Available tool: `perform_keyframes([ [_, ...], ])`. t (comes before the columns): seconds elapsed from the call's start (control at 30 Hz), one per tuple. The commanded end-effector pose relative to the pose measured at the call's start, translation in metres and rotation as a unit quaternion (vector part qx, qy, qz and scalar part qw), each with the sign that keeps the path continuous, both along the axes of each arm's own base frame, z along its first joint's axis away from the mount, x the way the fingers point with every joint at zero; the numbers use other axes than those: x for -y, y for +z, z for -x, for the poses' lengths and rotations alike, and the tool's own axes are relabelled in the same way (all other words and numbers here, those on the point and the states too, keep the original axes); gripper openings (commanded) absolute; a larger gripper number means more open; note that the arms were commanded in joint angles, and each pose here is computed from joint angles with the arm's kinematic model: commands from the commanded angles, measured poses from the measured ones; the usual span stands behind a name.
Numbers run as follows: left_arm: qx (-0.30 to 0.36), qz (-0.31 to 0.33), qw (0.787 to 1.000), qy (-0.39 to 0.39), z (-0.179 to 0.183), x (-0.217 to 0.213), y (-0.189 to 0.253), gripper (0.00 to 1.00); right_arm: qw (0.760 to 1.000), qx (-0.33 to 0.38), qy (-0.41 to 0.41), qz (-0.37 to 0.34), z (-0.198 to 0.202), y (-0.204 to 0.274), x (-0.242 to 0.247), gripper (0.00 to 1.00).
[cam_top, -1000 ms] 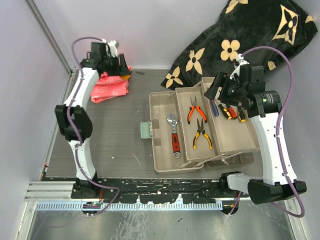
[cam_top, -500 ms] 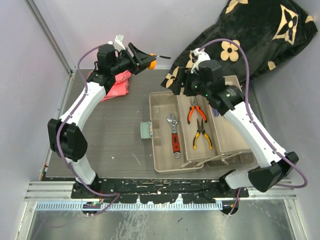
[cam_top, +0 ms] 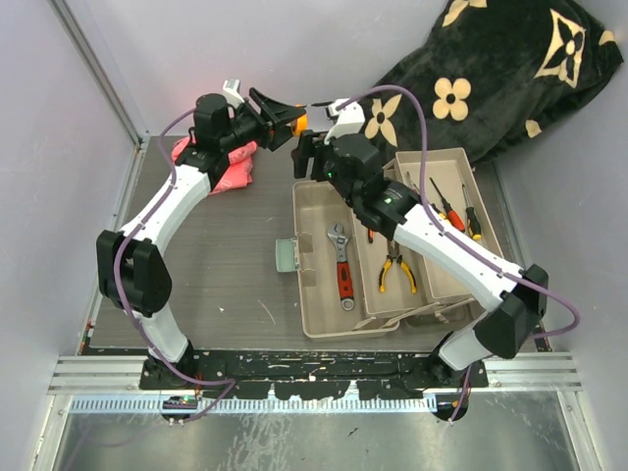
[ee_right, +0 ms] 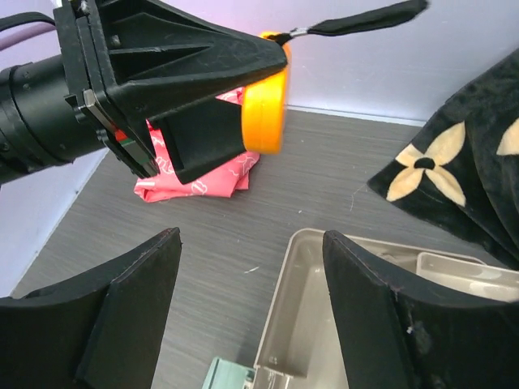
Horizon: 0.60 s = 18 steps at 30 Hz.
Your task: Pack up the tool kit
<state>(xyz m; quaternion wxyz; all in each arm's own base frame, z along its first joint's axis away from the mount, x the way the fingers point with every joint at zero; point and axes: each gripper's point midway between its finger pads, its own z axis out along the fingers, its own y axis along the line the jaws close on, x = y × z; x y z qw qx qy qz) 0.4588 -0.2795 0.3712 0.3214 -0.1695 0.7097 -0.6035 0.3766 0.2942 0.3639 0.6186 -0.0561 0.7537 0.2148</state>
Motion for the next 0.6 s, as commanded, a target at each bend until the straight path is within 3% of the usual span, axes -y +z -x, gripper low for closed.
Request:
perform_keyframes([
  [0.0, 0.06, 0.047, 0.997, -0.003, 0.018, -0.005, 0.054, 0.31, 0.996, 0.075, -0.028, -0.041, -0.014, 0.048, -0.007, 0.75],
  [0.57, 0.07, 0.065, 0.995, -0.03, 0.039, 0.002, 0.072, 0.31, 0.993, 0.097, -0.052, -0.048, -0.028, 0.045, -0.01, 0.7],
])
